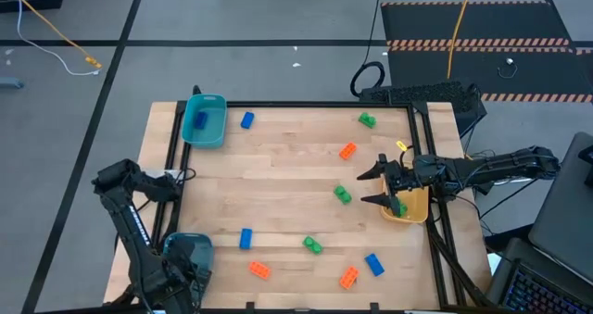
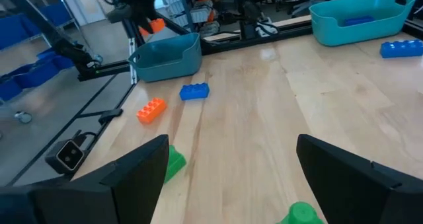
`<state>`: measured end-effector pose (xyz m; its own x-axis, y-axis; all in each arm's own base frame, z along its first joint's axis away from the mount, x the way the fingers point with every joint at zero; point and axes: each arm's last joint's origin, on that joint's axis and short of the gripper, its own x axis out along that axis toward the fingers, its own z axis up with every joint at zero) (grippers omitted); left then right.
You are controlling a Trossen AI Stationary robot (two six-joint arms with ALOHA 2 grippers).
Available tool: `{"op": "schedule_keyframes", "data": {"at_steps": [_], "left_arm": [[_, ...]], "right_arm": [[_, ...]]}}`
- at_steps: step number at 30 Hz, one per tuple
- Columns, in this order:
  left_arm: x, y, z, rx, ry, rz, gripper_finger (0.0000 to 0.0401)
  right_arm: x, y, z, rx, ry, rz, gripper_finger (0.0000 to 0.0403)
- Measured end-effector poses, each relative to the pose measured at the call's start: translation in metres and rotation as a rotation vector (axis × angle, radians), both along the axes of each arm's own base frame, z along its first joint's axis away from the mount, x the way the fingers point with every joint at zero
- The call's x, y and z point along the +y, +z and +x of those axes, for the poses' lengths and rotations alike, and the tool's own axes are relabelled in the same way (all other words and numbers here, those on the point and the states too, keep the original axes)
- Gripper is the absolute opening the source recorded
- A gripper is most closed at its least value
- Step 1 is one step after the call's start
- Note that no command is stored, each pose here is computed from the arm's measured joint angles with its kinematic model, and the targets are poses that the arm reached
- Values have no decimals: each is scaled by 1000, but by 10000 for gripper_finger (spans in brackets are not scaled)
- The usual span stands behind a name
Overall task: Sort & place blocks by color
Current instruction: Put the orange game piece into the dark blue bin, then put the blue game piece into the light blue bin
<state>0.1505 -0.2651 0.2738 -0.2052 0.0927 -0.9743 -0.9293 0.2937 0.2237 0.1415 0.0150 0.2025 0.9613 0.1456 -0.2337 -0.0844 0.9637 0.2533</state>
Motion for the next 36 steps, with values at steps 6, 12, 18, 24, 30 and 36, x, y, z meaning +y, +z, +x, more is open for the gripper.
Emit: {"op": "schedule_keyframes", "data": {"at_steps": [6, 12, 18, 24, 30, 36], "left_arm": [[0, -2, -1, 7, -17, 0, 135], [2, -2, 2, 11, -34, -3, 226], [5, -2, 6, 15, -50, -8, 338], [7, -1, 10, 15, -39, -6, 346], [22, -2, 37, -10, -57, -52, 299], [50, -4, 83, -144, -218, -99, 250]], "right_arm": [[3, 0, 0, 0, 20, 0, 325], [3, 0, 0, 0, 21, 0, 325], [3, 0, 0, 0, 21, -1, 325], [3, 0, 0, 0, 21, -1, 325], [3, 0, 0, -1, 22, -4, 325], [3, 0, 0, 0, 22, -4, 325]]}}
